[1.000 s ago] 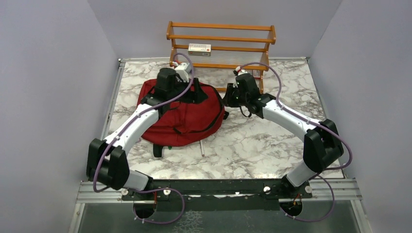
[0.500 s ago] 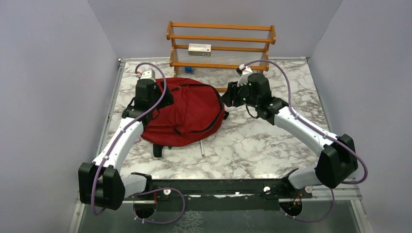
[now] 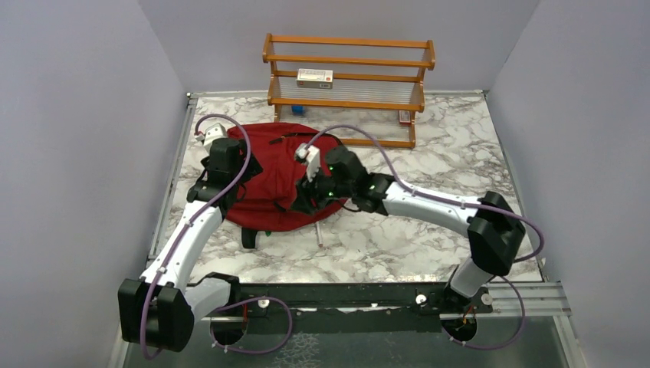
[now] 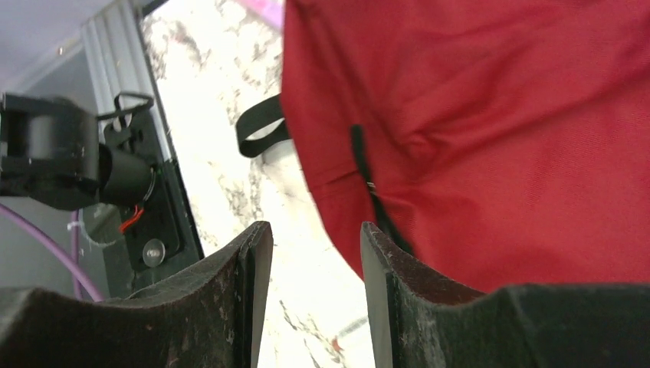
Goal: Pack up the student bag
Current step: Unzip the student bag at the center of the board.
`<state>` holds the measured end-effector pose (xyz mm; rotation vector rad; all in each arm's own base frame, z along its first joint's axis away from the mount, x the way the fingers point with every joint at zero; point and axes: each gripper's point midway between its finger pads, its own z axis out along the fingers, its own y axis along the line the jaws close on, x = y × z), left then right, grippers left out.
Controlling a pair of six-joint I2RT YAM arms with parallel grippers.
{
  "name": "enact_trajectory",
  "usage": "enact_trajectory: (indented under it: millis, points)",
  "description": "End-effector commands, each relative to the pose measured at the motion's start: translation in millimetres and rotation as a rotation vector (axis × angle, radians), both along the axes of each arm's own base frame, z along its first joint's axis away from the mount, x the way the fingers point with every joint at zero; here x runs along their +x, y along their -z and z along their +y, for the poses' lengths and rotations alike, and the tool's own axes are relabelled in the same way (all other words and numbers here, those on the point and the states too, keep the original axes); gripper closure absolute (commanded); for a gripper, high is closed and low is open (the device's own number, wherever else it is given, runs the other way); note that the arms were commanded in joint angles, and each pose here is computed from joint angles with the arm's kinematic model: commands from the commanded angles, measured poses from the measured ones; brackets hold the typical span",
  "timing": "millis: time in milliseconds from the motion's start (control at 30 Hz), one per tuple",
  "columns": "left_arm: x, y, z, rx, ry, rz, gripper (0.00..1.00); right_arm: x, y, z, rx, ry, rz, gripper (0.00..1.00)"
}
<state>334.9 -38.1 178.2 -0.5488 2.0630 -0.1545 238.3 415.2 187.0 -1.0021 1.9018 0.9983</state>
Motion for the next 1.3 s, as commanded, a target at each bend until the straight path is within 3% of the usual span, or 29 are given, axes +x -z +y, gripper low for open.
enact_trajectory:
  millis: [0,867,1067,1267]
  points:
    - [-6.6,2.3,15.0,0.0,-0.09,0.001,0.25,-23.1,7.2,38.8,0.011,-0.127,-0.071,0.5]
    - [-6.5,-4.6,24.3,0.001,-0.108,-0.021,0.26,21.0,83.7,84.5,-0.116,-0.019,-0.064,0.51]
    - [-5.4,-5.0,22.4,-0.009,-0.096,-0.021,0.26,27.9,92.9,85.4,-0.14,0.007,-0.067,0.59]
    - [-5.1,-4.0,23.2,-0.006,-0.094,-0.022,0.26,28.2,85.2,84.4,-0.112,0.025,-0.07,0.84]
